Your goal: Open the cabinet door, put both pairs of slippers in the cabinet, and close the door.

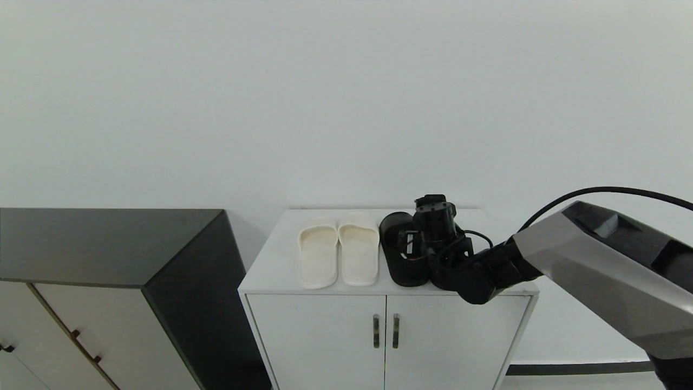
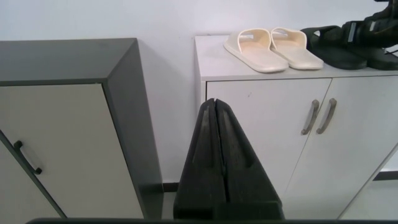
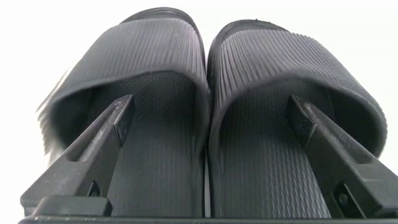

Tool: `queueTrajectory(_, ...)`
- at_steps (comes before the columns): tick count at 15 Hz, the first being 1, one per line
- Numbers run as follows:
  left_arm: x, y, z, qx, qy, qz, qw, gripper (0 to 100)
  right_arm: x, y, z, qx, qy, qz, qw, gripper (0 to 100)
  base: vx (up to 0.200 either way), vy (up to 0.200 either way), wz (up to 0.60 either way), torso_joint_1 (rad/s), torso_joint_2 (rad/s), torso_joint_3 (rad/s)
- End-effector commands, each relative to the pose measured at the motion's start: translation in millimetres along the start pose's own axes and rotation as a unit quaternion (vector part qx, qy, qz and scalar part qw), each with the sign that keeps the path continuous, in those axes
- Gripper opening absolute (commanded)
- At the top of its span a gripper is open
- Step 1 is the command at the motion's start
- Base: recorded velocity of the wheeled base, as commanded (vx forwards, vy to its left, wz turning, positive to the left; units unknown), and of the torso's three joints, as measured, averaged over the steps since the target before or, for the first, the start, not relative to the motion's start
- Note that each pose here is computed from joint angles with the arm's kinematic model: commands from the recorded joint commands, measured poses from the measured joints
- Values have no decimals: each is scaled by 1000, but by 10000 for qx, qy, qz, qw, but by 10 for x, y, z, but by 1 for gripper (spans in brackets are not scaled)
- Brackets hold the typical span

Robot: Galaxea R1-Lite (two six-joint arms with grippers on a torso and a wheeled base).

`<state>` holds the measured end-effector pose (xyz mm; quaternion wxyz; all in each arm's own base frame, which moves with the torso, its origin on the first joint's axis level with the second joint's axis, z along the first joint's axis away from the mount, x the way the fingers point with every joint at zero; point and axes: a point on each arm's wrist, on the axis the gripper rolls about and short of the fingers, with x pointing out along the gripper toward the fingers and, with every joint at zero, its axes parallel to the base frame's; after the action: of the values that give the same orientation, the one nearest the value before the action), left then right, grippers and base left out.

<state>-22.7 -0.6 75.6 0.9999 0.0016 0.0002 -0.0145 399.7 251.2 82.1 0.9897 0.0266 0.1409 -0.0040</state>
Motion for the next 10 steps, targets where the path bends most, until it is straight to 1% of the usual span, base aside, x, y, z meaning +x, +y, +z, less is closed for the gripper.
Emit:
queueTrajectory(1, 0, 0, 0, -8, -2, -1, 10000, 0, 123, -6, -51, 13, -14, -54, 10000, 100, 0, 0, 0, 0, 0, 0)
queueTrajectory(4, 0, 0, 0, -16, -2, 7, 10000, 0, 197, -3, -83, 14, -28, -81, 10000, 100, 0, 0, 0, 0, 0, 0)
queueTrajectory(5, 0, 0, 0, -16, -2, 7, 10000, 0, 220, -4, -106, 8, -16, -91, 10000, 0, 0, 0, 0, 0, 0, 0)
queueTrajectory(10, 0, 0, 0, -16, -2, 7, 10000, 0, 207, 18, -16, 82, -136, -55, 9999, 0, 0, 0, 0, 0, 0, 0)
